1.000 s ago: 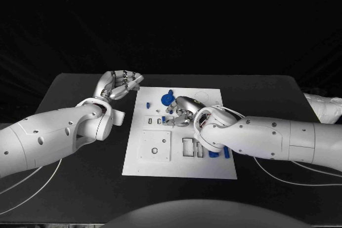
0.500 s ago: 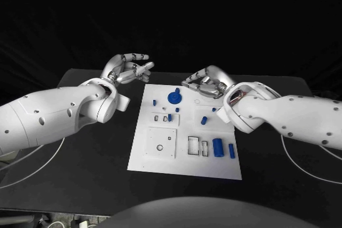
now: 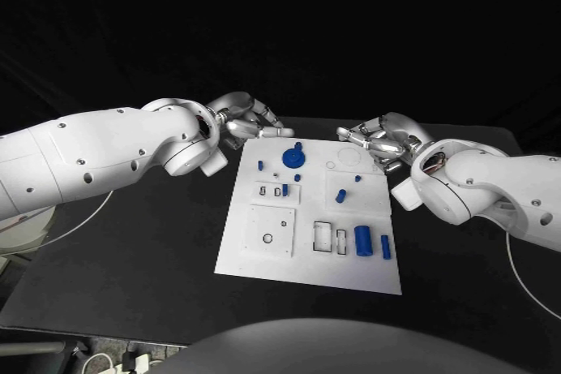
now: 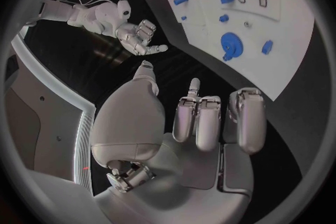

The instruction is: Assemble the parts on the task board

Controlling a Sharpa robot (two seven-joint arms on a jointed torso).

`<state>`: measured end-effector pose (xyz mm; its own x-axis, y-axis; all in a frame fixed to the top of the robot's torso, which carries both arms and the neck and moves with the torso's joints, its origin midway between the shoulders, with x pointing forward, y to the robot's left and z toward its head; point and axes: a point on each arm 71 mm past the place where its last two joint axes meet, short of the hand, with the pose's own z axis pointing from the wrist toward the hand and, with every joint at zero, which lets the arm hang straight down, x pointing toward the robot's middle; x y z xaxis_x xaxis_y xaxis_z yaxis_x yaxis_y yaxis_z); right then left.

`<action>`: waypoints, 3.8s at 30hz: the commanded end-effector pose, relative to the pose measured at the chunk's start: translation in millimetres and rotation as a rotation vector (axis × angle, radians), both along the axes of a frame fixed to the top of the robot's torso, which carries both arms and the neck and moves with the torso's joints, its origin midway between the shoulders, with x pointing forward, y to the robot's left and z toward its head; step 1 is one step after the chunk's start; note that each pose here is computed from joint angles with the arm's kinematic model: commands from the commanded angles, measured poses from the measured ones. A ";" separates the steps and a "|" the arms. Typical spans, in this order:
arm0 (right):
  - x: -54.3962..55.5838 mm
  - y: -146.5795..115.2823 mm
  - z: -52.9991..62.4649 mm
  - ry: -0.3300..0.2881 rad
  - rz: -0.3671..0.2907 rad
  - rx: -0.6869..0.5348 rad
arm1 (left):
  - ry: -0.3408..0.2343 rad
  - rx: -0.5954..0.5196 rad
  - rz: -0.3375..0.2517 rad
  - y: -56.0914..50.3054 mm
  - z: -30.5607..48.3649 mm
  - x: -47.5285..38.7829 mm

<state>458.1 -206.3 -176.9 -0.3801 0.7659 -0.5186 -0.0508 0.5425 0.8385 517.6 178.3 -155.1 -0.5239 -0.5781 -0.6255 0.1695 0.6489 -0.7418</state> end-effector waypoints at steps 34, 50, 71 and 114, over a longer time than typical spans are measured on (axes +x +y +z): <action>-7.8 -29.7 -26.1 0.197 -0.031 -0.026 | 0.267 0.590 0.001 -47.9 -37.8 -10.2; -8.5 -29.9 -29.9 0.215 -0.033 -0.036 | 0.342 0.654 -0.020 -62.1 -48.3 -2.1; -9.1 -30.3 -32.0 0.223 -0.035 -0.043 | 0.385 0.687 -0.037 -67.3 -57.1 -3.3; -9.3 -35.3 -38.3 0.251 -0.045 -0.079 | 0.354 0.617 -0.030 -74.5 -57.6 0.7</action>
<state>449.6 -242.7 -214.3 -0.4550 0.7586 -0.4664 0.1845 0.5927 0.7840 519.3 106.9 -212.6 -0.7581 -0.1571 -0.6330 0.0002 0.9705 -0.2411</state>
